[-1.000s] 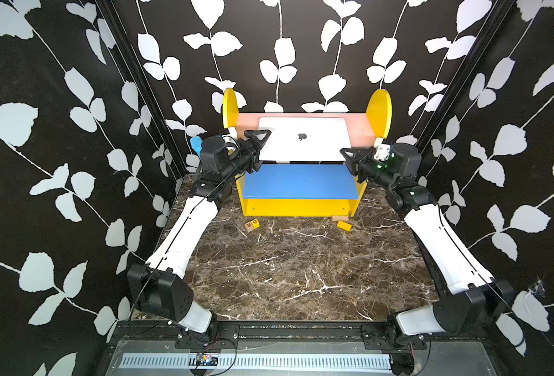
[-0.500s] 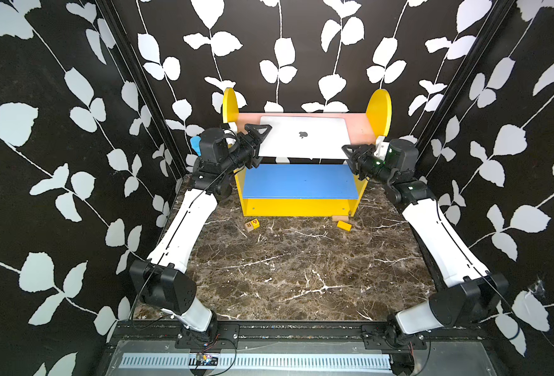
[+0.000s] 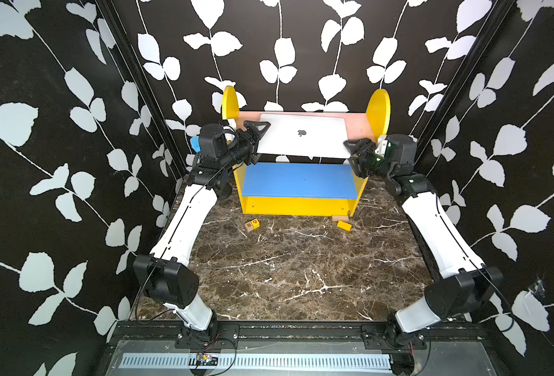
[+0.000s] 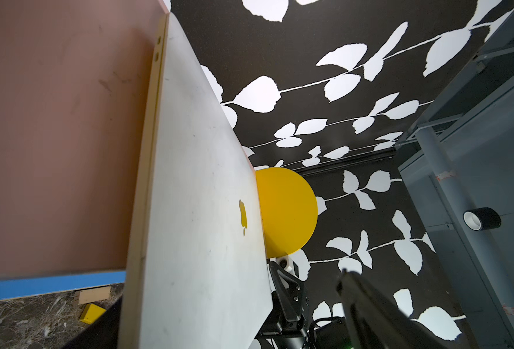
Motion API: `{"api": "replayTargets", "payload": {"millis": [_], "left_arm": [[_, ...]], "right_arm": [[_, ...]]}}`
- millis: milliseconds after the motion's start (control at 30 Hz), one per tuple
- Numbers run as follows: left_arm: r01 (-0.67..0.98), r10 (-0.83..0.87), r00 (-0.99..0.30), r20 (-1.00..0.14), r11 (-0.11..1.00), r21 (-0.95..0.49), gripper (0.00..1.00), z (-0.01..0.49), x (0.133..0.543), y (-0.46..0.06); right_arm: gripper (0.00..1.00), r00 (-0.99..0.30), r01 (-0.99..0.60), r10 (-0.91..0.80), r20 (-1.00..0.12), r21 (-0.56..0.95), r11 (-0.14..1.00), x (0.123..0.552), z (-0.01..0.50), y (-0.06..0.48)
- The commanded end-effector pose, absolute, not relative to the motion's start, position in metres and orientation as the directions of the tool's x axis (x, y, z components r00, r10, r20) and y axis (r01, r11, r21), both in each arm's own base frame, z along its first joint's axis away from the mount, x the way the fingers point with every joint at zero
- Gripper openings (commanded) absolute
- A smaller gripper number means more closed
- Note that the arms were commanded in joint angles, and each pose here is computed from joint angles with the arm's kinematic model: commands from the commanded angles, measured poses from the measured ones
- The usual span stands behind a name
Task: Close the laptop lid and set it aside
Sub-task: Place the laptop on the shelf.
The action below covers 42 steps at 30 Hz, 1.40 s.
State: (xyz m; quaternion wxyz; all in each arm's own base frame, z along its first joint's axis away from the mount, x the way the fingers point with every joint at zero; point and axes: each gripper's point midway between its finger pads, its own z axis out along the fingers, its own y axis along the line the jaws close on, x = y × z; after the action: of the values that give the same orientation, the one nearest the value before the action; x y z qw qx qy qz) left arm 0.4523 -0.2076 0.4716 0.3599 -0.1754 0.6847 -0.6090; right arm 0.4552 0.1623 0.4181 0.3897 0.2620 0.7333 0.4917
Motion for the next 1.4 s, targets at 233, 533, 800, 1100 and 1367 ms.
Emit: {"api": "replayTargets", "payload": {"millis": [233,533,800,1100,1367], "left_arm": [[0.260,-0.705,-0.627,-0.330,0.211,-0.942,0.98,0.492,0.445,-0.193],[0.231,-0.709,-0.627,-0.323,0.227,-0.946,0.98,0.473,0.435,-0.186],[0.218,-0.706,-0.628,-0.327,0.244,-0.945,0.98,0.459,0.427,-0.178],[0.239,-0.657,-0.627,-0.418,0.348,-0.906,0.93,0.459,0.401,-0.165],[0.304,-0.558,-0.657,-0.507,0.420,-0.855,0.81,0.466,0.370,-0.168]], "right_arm": [[0.71,-0.543,-0.087,0.749,-0.381,0.912,0.401,0.442,0.444,0.154],[0.69,-0.545,-0.130,0.719,-0.432,0.890,0.437,0.413,0.446,0.150],[0.65,-0.545,-0.135,0.687,-0.481,0.859,0.494,0.391,0.438,0.140],[0.57,-0.550,-0.178,0.597,-0.584,0.780,0.600,0.359,0.441,0.133],[0.39,-0.605,-0.254,0.496,-0.623,0.741,0.621,0.339,0.446,0.144]]}}
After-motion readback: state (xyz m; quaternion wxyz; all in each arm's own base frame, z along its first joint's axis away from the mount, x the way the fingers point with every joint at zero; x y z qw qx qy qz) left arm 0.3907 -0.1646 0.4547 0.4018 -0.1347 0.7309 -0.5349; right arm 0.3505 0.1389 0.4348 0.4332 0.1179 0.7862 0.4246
